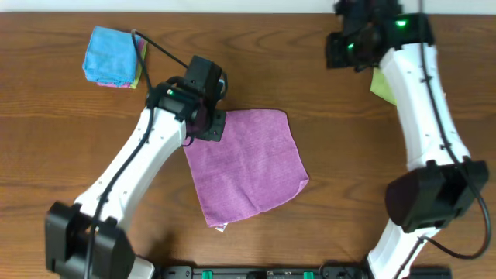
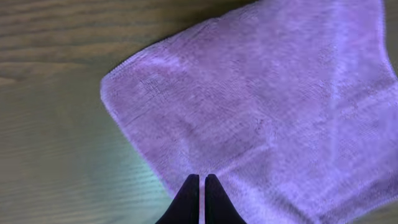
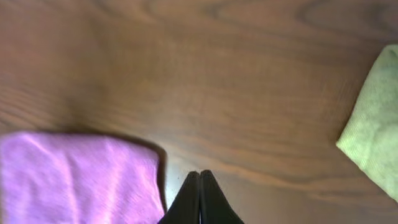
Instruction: Fold the cloth
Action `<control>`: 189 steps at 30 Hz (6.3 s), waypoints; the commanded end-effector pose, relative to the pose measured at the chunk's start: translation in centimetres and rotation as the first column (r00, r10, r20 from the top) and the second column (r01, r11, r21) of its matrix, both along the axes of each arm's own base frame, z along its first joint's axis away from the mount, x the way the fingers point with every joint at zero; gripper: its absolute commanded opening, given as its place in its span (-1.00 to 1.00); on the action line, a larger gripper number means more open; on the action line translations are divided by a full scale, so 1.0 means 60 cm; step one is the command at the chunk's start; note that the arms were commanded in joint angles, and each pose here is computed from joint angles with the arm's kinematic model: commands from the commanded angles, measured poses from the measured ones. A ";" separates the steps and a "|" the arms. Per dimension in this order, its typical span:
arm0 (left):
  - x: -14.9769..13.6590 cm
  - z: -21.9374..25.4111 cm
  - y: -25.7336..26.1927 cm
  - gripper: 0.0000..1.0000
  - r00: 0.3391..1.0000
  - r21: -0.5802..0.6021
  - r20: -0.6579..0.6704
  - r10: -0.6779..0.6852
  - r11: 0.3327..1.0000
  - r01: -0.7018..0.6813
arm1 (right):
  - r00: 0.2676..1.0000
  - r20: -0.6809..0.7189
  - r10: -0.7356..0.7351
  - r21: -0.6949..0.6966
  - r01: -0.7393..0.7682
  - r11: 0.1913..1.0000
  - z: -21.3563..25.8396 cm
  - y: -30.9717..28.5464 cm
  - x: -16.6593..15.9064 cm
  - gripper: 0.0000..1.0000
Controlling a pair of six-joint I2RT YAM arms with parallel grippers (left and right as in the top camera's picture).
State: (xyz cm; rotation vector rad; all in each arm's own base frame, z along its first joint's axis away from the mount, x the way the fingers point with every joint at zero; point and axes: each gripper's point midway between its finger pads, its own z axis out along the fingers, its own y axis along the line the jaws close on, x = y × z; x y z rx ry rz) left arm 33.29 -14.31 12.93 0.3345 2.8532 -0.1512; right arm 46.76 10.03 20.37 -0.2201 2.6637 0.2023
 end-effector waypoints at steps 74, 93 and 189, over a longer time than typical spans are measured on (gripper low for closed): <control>-0.050 -0.151 0.059 -0.89 0.964 -0.136 -0.199 0.174 0.970 -0.203 | 0.926 -0.266 0.267 -0.027 -0.284 0.958 -0.394 0.258 -0.243 -0.96; -0.046 -0.151 0.058 -0.88 0.964 -0.141 -0.192 0.182 0.967 -0.210 | 0.960 -0.227 0.165 0.068 -0.153 0.986 -0.383 0.219 -0.179 -0.97; 0.144 -0.264 0.042 -0.89 0.948 -0.148 0.046 0.315 0.941 -0.305 | 0.991 0.096 -0.091 0.006 0.091 0.996 -0.305 0.111 0.009 -0.96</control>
